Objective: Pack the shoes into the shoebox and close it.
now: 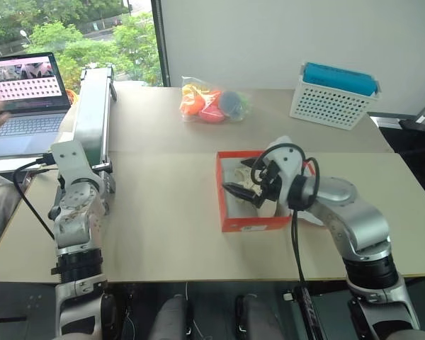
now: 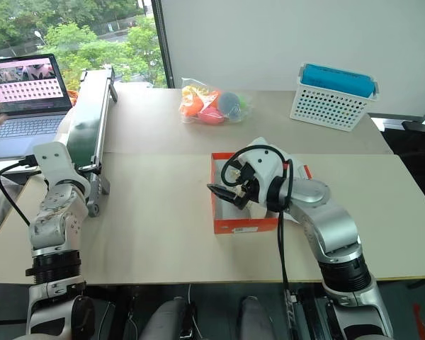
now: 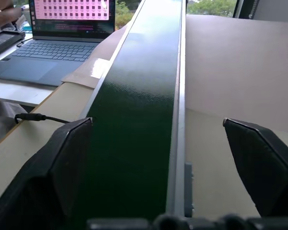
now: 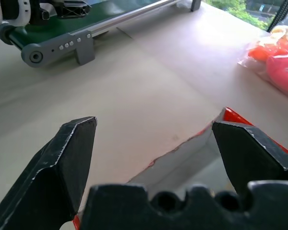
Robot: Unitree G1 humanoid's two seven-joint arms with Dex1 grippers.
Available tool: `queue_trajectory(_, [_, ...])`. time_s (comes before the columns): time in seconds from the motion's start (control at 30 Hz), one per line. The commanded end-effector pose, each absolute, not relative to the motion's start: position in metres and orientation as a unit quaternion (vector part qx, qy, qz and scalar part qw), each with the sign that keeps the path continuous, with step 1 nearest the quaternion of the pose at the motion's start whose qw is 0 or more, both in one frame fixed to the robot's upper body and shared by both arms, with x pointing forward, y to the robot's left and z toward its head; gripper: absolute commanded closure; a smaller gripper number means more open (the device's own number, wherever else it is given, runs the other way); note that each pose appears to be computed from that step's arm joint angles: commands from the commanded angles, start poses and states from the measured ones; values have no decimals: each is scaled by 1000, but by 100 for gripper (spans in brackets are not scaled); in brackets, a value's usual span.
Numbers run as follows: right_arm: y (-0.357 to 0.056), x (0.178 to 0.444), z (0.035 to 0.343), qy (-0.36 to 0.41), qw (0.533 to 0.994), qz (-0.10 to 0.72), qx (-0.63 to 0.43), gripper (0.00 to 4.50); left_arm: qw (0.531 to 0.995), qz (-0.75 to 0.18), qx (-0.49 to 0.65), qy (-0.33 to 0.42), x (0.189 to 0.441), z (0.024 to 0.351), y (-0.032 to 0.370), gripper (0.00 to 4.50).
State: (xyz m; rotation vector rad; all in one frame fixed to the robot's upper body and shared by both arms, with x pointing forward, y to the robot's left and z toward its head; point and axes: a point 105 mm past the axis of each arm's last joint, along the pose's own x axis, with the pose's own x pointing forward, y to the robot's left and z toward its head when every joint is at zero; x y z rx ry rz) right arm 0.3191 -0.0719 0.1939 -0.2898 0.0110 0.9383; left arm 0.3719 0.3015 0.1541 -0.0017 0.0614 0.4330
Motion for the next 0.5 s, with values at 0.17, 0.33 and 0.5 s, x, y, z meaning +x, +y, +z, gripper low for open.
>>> queue_trajectory(0.17, [-72,342,197,-6,909,379,-171,0,970,237,9,48,367,153,311,3])
queue_trajectory(0.33, [-65,345,193,-4,908,373,-192,0,969,242,8,46,366,154,311,3])
queue_trajectory(0.5, [-56,335,185,7,897,406,-173,0,970,237,10,52,366,153,309,3])
